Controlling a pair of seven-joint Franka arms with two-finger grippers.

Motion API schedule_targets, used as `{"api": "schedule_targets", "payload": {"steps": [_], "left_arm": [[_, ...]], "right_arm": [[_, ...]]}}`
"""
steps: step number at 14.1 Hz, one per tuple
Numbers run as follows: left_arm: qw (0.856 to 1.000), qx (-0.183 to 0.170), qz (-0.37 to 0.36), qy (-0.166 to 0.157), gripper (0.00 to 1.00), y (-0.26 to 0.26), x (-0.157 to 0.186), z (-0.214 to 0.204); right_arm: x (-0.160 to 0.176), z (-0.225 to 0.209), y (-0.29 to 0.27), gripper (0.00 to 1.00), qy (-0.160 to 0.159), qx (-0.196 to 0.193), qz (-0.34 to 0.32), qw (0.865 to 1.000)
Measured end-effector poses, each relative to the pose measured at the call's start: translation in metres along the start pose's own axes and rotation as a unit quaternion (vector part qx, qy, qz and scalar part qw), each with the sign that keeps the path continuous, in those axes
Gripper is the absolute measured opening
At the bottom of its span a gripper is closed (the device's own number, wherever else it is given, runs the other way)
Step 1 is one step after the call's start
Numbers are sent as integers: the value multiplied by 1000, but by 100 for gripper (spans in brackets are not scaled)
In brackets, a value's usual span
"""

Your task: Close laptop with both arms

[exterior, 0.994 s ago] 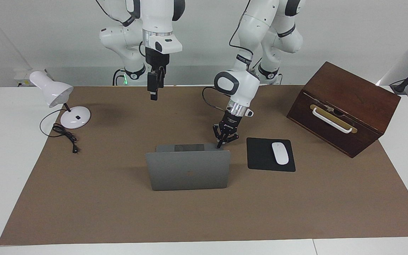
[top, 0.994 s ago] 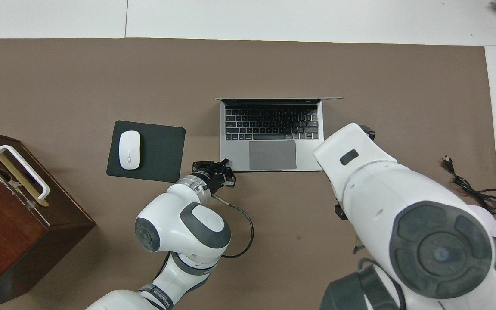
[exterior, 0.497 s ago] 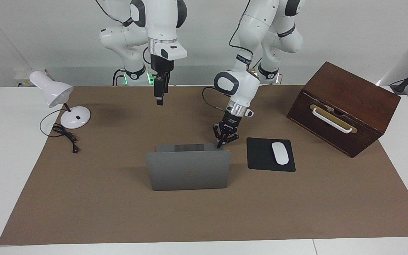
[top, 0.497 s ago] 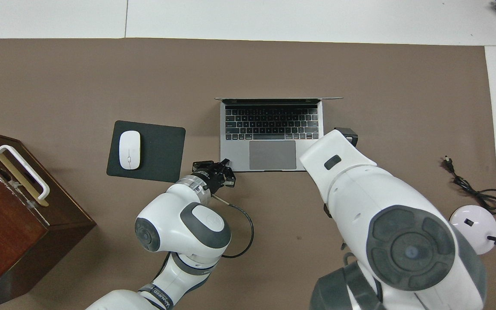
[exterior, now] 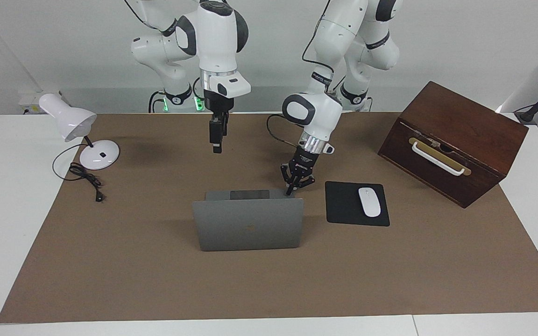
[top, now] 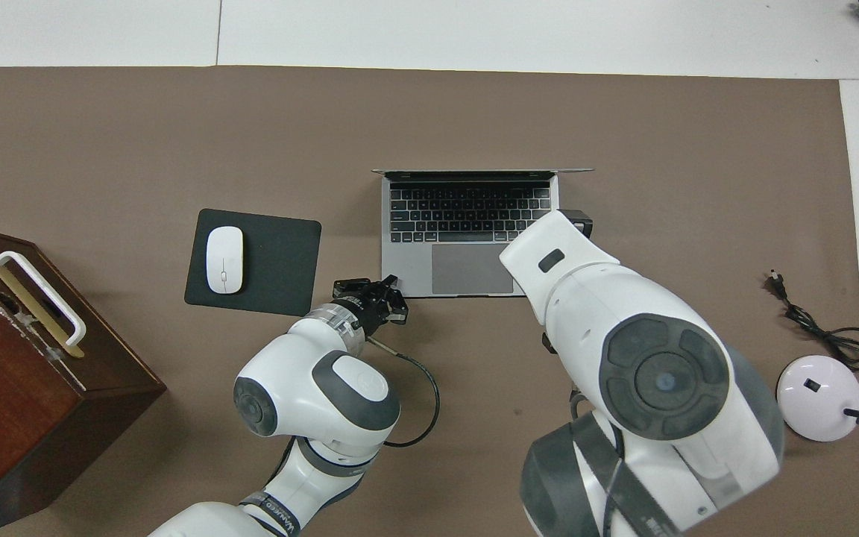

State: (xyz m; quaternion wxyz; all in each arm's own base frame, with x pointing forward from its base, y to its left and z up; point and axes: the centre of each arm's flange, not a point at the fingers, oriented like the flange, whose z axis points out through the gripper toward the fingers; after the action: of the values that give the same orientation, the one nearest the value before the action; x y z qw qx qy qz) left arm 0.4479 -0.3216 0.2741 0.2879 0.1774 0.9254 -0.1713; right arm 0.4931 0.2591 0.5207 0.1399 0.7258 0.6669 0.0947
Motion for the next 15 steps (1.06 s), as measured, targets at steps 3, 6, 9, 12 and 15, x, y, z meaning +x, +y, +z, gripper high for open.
{"api": "schedule_targets", "payload": {"steps": [3,6,9,12,15], "left_arm": [[1000,0,0,0,1,0,0,0],[1000,0,0,0,1,0,0,0],[1000,0,0,0,1,0,0,0],[1000,0,0,0,1,0,0,0],[1000,0,0,0,1,0,0,0]], "right_arm": [[-7,13,8,82,-3,-1,25,1000],[-18,7,22,45,-3,-10,52,999],[-34,2,39,11,-3,-18,71,997],[-35,2,48,1,0,-20,76,997],[-41,1,62,1,0,-21,88,996]]}}
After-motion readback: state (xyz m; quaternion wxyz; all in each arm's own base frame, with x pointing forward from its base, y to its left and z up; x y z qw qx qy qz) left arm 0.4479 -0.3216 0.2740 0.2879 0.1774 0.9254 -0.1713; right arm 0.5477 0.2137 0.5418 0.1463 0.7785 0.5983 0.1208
